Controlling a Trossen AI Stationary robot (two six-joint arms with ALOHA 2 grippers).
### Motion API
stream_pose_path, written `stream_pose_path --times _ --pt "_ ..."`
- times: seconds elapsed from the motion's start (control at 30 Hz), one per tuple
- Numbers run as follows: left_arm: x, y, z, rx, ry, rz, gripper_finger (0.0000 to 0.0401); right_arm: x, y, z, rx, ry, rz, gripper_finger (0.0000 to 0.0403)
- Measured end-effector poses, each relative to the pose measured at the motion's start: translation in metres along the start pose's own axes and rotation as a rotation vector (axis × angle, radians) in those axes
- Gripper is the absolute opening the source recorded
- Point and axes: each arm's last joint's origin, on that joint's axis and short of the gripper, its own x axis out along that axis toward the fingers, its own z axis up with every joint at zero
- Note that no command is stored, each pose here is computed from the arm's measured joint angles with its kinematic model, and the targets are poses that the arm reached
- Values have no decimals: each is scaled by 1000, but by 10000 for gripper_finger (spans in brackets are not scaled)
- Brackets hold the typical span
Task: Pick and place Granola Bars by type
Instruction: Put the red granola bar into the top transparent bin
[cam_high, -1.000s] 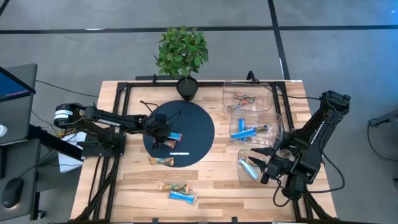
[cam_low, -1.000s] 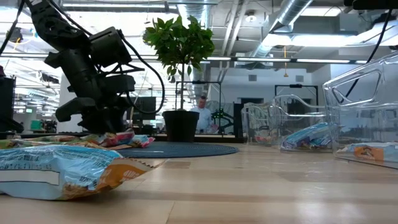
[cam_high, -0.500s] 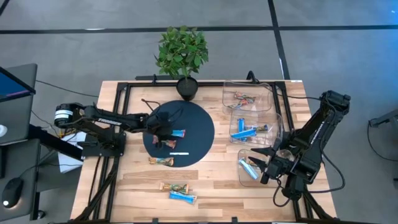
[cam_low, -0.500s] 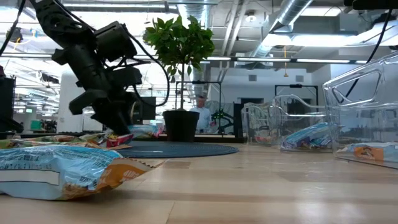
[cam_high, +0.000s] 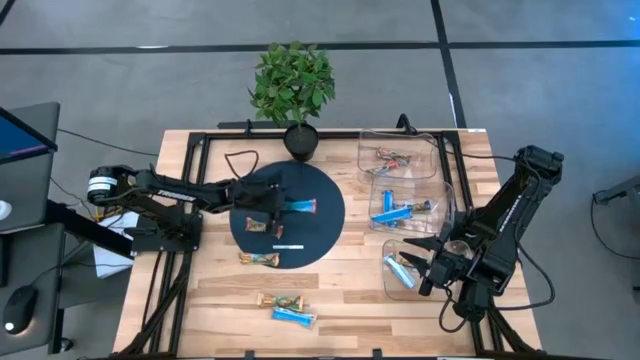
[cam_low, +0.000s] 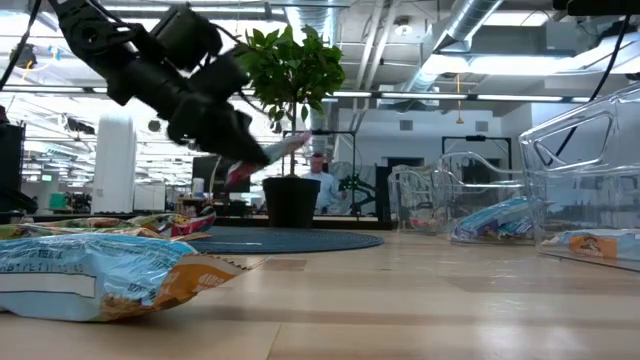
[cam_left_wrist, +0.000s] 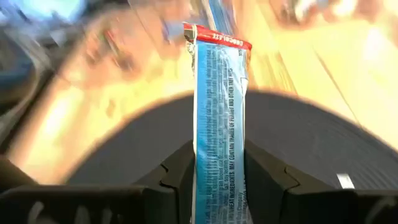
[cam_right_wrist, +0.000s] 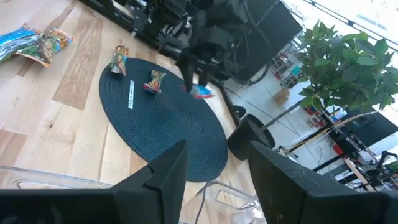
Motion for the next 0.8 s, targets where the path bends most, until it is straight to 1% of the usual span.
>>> stream_pose_path --times 0.27,0.4,0.47,0.6,0.73,0.8 --pt "-1 7 21 88 -215 99 107 0 0 0 -1 1 -1 164" --pt "10 14 26 109 -253 137 107 4 -2 0 1 16 -17 164" --pt "20 19 30 105 -245 146 107 8 -3 0 3 29 -31 164" --pt "50 30 40 101 -227 156 107 17 -6 -1 9 60 -63 164" --pt "86 41 57 108 -230 157 107 23 -9 -1 8 80 -84 164" --pt "103 46 67 110 -227 139 107 22 -9 -1 6 79 -83 164"
